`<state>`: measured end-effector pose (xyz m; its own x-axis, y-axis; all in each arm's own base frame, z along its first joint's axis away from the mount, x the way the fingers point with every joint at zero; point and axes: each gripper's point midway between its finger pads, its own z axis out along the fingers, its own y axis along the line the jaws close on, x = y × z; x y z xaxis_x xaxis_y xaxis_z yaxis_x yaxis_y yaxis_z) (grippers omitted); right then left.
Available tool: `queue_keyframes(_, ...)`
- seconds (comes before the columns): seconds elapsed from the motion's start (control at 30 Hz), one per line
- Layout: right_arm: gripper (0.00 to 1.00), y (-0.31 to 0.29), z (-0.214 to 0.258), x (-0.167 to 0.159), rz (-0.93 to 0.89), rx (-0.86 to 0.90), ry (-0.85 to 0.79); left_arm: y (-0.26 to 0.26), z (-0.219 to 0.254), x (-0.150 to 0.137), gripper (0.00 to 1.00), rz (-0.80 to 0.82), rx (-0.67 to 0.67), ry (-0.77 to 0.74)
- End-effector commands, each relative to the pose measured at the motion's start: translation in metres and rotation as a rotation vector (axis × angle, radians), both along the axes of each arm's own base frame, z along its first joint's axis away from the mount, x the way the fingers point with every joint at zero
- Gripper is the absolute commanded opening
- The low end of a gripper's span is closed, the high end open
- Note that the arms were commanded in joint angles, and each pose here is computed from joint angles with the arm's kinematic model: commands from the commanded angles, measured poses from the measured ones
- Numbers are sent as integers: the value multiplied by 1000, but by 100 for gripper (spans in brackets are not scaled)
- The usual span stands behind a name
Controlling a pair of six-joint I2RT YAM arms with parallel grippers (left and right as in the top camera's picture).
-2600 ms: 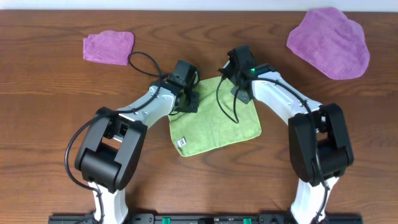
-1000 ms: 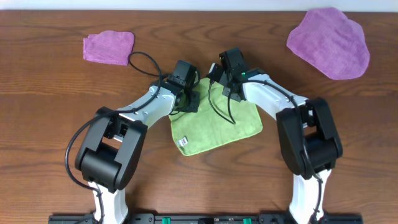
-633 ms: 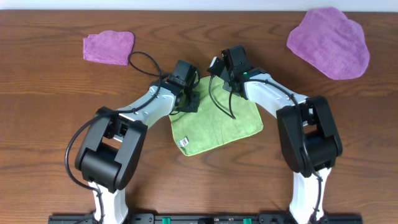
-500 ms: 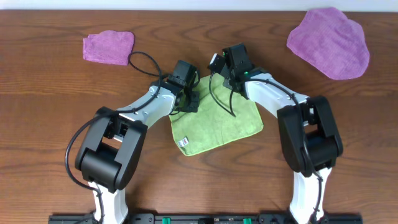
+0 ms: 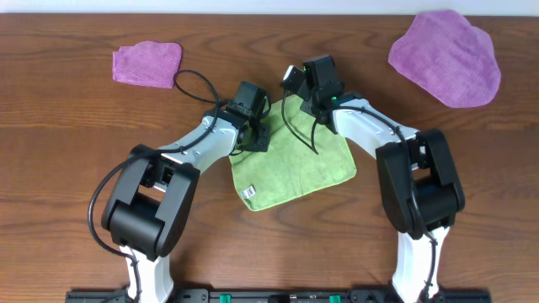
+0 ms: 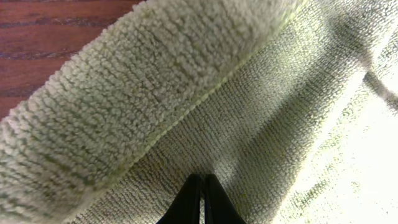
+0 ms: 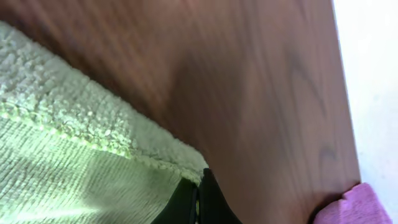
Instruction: Fold the cloth
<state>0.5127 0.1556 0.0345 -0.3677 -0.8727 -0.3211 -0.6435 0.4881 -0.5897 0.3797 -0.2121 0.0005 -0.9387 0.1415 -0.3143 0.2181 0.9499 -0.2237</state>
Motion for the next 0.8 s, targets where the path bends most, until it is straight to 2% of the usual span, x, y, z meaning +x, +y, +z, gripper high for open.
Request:
queue_keyframes(0.0, 1, 1, -4, 3, 1, 13, -7, -5, -12, -9, 6, -41, 9, 32)
queue_keyframes(0.43, 1, 5, -6, 10, -35, 70, -36, -40, -11, -32, 6, -142, -15, 45)
queue_keyframes(0.77, 1, -19, -4, 15, -129, -6, -71, -15, -13, -15, 6, -113, 67, -4)
